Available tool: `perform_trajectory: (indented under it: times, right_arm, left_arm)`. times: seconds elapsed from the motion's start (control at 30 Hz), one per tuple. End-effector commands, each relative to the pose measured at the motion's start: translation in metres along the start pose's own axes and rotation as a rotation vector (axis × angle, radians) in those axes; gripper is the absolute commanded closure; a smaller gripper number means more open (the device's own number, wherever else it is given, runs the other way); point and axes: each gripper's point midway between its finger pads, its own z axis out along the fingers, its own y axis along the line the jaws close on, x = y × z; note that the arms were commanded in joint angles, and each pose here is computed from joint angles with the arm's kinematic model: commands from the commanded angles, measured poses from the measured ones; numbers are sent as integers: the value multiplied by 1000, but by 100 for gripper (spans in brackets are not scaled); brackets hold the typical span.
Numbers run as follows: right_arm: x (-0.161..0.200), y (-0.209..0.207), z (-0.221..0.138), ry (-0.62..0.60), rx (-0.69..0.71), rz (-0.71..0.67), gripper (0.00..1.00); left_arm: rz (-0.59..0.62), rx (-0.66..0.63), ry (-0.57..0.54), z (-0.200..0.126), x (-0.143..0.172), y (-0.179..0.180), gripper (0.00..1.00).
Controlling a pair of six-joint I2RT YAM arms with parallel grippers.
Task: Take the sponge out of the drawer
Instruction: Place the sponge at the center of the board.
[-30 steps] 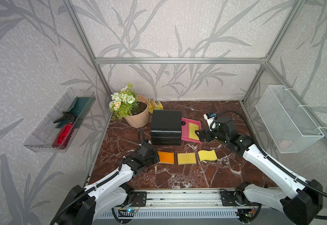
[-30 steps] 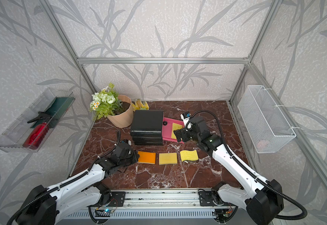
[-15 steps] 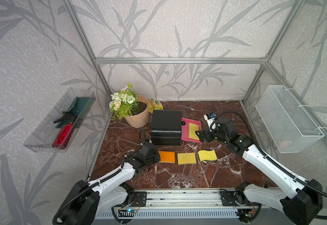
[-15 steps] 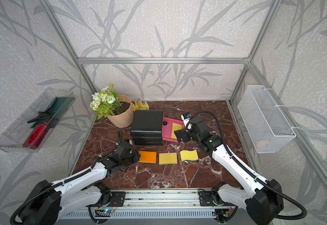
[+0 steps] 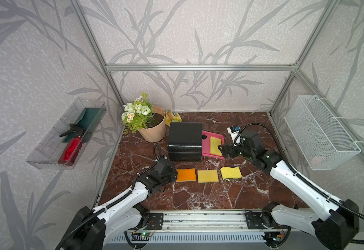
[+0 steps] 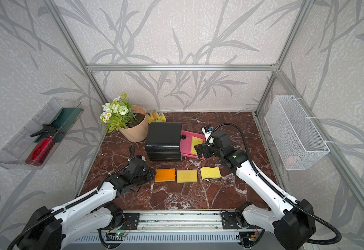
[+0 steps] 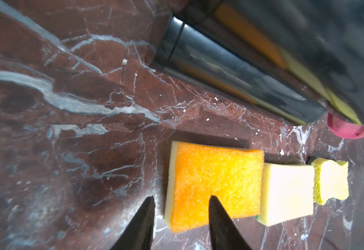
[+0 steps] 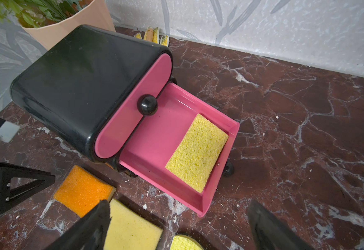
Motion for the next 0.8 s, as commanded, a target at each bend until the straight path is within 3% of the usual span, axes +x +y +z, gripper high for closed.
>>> perform_trajectory:
  times: [0.0, 0.33, 0.43, 0.53, 0.77]
  right_arm:
    - [6, -10, 5, 26, 37, 21, 2]
    - [15, -27, 30, 84, 24, 137, 2]
    - [15, -24, 40, 112, 3, 130, 5]
    - [17, -22, 53, 143, -13, 130, 10]
    - [26, -9, 87, 201, -40, 118, 18]
  left_arm:
    - [81, -36, -69, -34, -25, -8, 46]
    - [249, 4, -241, -106, -102, -67, 26]
    - [301, 17, -271, -107, -124, -88, 20]
    - [297, 120, -272, -102, -144, -116, 12]
    - [307, 184, -251, -82, -171, -143, 8]
